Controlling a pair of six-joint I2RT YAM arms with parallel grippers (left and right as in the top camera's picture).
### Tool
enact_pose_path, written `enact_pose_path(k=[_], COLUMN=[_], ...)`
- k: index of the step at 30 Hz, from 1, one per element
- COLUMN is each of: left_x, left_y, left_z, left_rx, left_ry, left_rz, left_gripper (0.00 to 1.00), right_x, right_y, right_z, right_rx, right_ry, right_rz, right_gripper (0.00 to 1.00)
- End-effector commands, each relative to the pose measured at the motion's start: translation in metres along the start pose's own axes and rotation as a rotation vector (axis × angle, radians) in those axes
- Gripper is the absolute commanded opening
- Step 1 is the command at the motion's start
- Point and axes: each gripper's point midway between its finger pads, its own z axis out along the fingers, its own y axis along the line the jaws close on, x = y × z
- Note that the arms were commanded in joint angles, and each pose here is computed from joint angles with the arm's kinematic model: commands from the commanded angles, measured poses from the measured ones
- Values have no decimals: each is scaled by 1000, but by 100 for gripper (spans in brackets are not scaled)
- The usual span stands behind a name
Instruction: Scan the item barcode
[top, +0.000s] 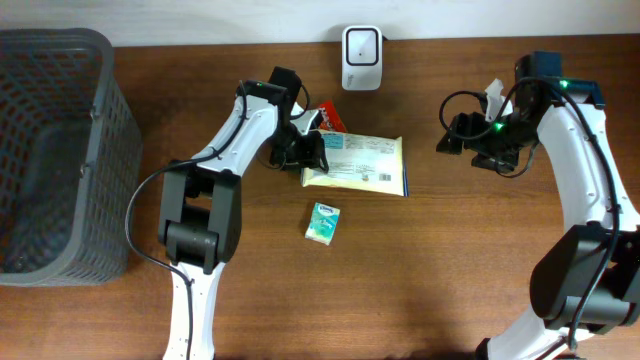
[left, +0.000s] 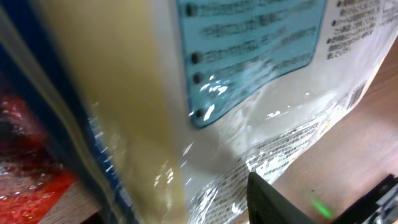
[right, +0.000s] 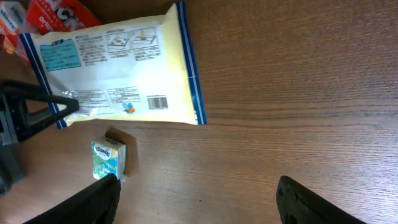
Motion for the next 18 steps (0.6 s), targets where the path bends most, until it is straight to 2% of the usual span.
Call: enact_pose_path(k=[1,2,7,12,18], left_x=[-1,-3,-10,-39,-48], left_y=[-3,-3,-8,-35,-34], left_z=[2,2,-10,-81,-163], left_rx=[33,31,24,-29,-253], left_ry=[-3,-10,-32,-183,-342], left_rz=[6,9,20,87,107], left_gripper=[20,0,0,0,0], right_x=[2,3,3,3,2], right_y=[3,3,3,3,3], right_z=[2,2,2,2,2], right_rx=[-11,-11,-11,-11,-9], right_ry=[12,13,13,13,12], right_rz=[-12,-12,-12,-12,-12], right_gripper=[81,81,81,81,80])
